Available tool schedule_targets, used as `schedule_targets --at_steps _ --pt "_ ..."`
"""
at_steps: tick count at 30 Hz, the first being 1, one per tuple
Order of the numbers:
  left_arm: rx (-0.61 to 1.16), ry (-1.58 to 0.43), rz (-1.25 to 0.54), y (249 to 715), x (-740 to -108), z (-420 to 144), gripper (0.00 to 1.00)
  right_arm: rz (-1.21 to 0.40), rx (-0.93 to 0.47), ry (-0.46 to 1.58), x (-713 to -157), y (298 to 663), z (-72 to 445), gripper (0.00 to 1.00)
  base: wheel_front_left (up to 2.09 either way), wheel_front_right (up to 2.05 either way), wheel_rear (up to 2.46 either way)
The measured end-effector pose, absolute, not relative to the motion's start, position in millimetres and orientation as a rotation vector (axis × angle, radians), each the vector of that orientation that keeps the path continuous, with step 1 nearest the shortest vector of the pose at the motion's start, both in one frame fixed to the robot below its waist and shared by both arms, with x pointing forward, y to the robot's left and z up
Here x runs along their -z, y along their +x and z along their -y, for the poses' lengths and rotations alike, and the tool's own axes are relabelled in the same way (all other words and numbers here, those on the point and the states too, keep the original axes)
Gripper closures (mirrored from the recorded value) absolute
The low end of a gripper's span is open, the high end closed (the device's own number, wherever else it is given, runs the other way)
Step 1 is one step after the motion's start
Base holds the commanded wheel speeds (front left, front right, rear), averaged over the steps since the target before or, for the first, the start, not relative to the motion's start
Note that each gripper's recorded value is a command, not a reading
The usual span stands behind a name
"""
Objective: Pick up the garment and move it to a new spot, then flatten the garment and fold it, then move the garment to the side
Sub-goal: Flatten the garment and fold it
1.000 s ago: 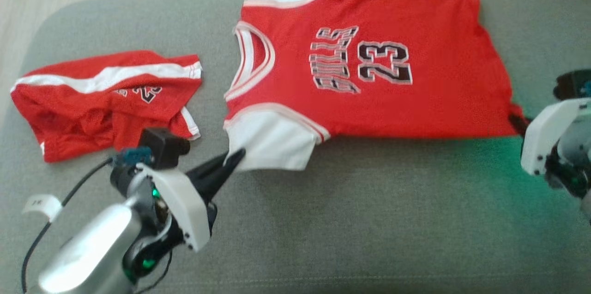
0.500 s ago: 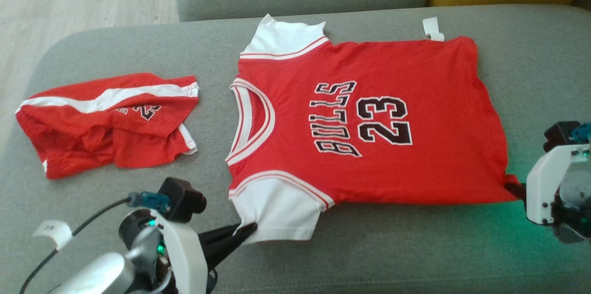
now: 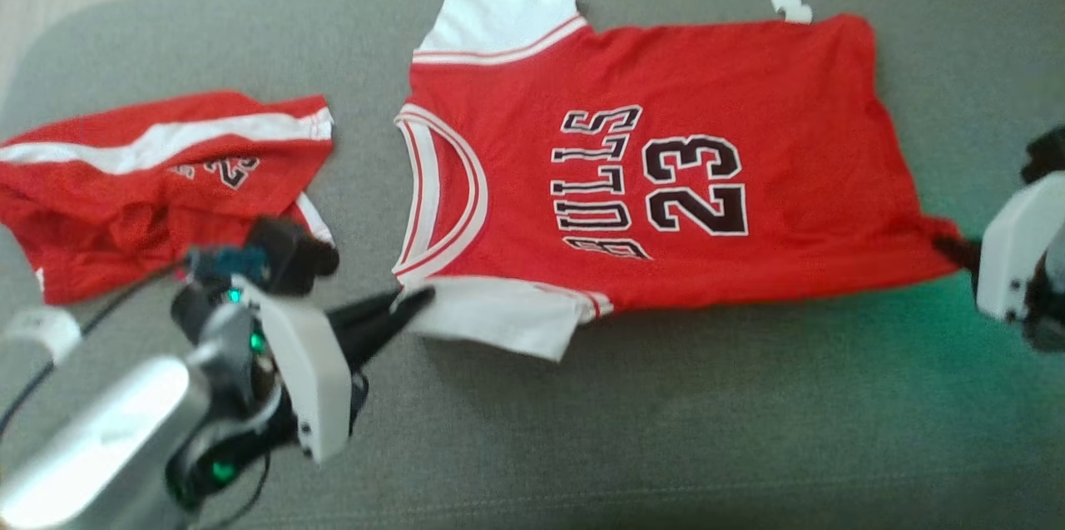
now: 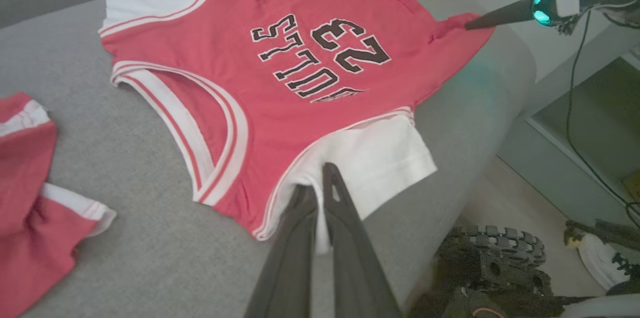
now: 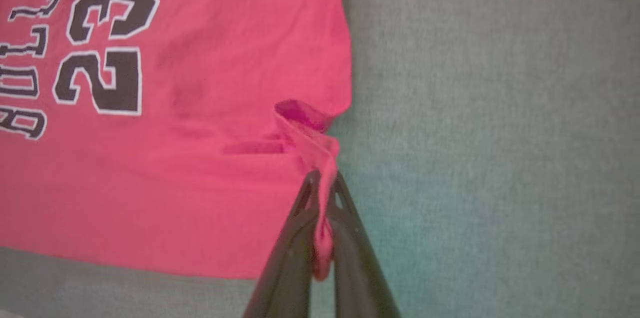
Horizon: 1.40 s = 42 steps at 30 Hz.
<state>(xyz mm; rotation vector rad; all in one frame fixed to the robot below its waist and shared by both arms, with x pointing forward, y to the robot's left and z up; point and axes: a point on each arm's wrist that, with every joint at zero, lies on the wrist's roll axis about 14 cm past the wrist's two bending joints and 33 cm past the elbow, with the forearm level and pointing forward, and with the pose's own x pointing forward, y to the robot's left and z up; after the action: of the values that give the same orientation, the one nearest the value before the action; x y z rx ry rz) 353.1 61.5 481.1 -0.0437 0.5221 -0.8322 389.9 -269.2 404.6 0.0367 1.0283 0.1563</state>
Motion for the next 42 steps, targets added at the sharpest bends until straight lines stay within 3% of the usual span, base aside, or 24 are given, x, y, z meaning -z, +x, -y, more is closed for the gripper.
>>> schedule_targets --at_steps 13,21,22,23,24,25,27,28,29,35,42 --pt "0.802 0.049 -0.582 431.9 -458.8 -66.9 1.0 -1.099 -0.129 -0.004 -388.8 437.9 269.1 1.0 0.0 0.0 0.0" --pt "0.83 0.12 -0.627 452.7 -439.8 -59.4 1.0 -1.12 -0.121 -0.025 -377.8 454.4 264.8 1.0 0.0 0.0 0.0" --pt "0.832 0.13 -0.627 455.2 -438.3 -59.1 1.0 -1.115 -0.122 -0.034 -377.6 457.3 263.8 0.82 0.0 0.0 0.0" --pt "0.834 0.14 -0.625 457.7 -436.9 -59.0 1.0 -1.099 -0.124 -0.044 -378.6 461.4 263.0 0.37 0.0 0.0 0.0" --pt "0.835 0.15 -0.623 460.2 -435.5 -59.2 1.0 -1.079 -0.124 -0.049 -380.4 466.5 262.2 0.11 0.0 0.0 0.0" --pt "0.833 0.158 -0.62 463.3 -434.6 -59.7 1.0 -1.054 -0.124 -0.055 -383.0 472.0 261.9 0.01 0.0 0.0 0.0" --pt "0.821 0.169 -0.61 471.7 -433.5 -63.7 1.0 -0.994 -0.119 -0.063 -390.3 485.2 261.9 0.0 0.0 0.0 0.0" --pt "0.802 0.171 -0.595 478.6 -434.6 -67.5 0.33 -0.971 -0.118 -0.066 -393.5 490.7 261.2 0.0 0.0 0.0 0.0" --pt "0.779 0.172 -0.578 486.6 -436.3 -71.7 0.0 -0.95 -0.118 -0.064 -396.5 495.5 260.0 0.0 0.0 0.0 0.0" --pt "0.72 0.142 -0.468 510.6 -450.8 -68.2 0.0 -0.824 -0.113 -0.06 -409.4 511.0 255.6 0.0 0.0 0.0 0.0" --pt "0.639 0.041 -0.277 525.4 -486.5 -64.1 0.0 -0.546 -0.129 -0.045 -449.6 532.9 242.6 0.0 0.0 0.0 0.0"
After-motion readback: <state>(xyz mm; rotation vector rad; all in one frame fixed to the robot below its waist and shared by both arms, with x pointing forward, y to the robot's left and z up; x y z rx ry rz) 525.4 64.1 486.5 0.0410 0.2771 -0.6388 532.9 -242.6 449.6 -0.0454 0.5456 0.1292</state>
